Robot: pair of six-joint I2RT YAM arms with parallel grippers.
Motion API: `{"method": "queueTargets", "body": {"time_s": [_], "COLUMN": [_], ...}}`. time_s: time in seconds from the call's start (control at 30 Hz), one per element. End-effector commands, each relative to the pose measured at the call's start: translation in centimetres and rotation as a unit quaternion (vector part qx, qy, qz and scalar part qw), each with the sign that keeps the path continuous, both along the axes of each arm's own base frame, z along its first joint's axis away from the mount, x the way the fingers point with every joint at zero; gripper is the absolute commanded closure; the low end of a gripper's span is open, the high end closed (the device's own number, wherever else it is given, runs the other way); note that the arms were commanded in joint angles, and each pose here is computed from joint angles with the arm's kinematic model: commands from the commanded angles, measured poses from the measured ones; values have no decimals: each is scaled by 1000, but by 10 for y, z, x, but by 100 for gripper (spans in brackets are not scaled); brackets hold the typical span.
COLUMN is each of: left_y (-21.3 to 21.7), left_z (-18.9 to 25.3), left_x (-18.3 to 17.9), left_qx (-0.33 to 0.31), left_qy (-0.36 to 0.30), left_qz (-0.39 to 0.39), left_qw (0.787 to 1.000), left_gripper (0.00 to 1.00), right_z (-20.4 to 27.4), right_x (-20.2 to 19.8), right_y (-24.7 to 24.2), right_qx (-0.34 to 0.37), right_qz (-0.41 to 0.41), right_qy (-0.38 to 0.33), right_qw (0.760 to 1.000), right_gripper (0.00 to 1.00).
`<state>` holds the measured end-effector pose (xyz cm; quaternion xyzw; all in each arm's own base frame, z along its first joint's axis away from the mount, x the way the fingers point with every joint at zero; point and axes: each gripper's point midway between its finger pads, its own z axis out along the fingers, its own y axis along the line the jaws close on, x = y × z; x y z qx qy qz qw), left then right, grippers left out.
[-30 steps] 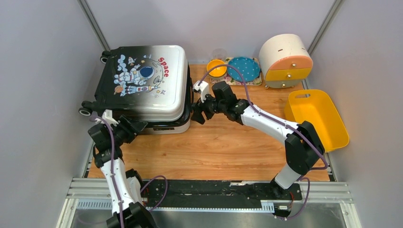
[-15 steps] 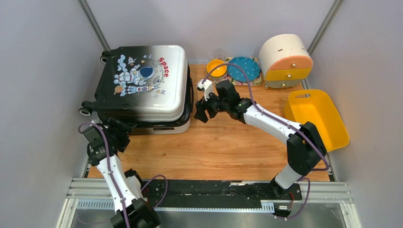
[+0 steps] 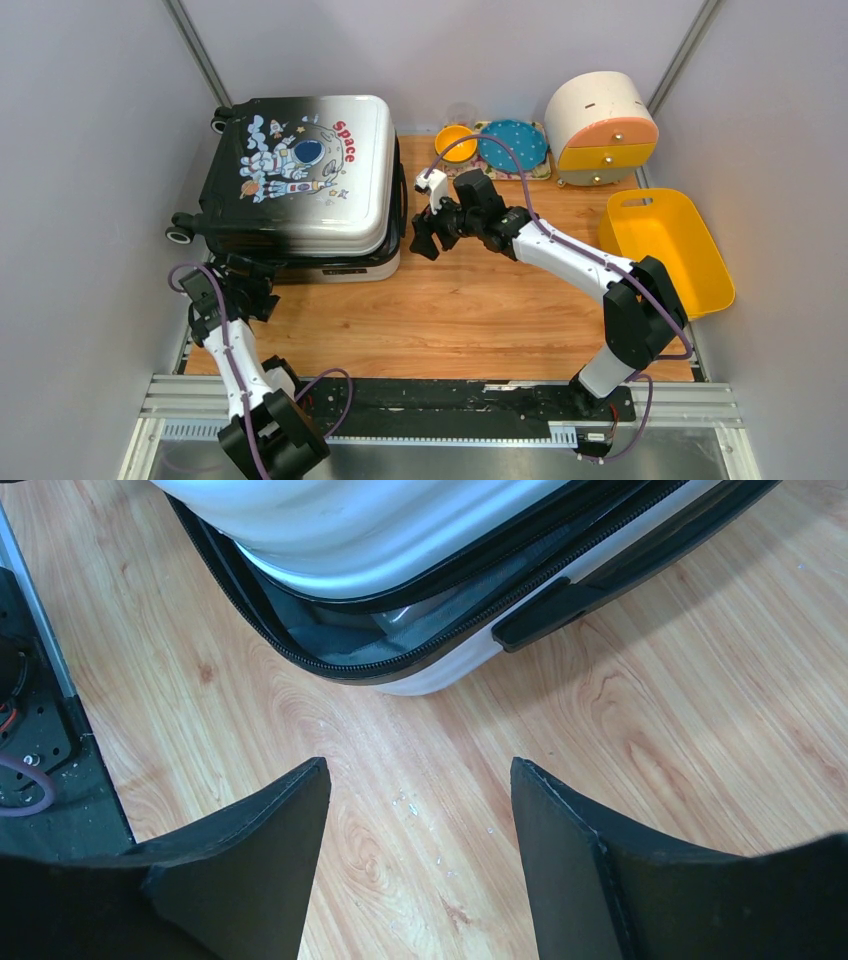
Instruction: Open, take out, and arrange the luggage
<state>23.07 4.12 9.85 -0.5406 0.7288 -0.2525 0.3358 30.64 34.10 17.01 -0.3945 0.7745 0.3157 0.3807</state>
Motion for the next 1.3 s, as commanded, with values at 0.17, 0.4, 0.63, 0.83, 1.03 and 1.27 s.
{"method": "queueTargets", "body": {"time_s": [0.17,0.4,0.63,0.83,1.03,1.27], "left_y": [12,21,-3,-1,6,1], "left_z": [-35,-62,-33,30,84,121], "left_x": [4,-9,32,54,66,71], "left_qx": [-14,-2,-20,-1,26,49], "left_qy": [19,74,-110,-180,-204,-222], "left_qz": [37,65,-26,-61,-74,-101], "left_qw": [999,995,993,982,976,969], "left_gripper": [8,8,8,8,8,8], "right_z": [16,7,9,13,19,45], "right_x": [10,12,14,11,10,8], "right_y": [-1,2,10,17,28,42], "right_qx": [11,10,16,29,40,74], "right_qz": [-7,-9,7,15,28,44], "right_qy": [-21,-4,0,12,13,-22], "right_qw": [1000,1000,1000,999,999,996], "right_gripper": [30,30,30,30,30,31]}}
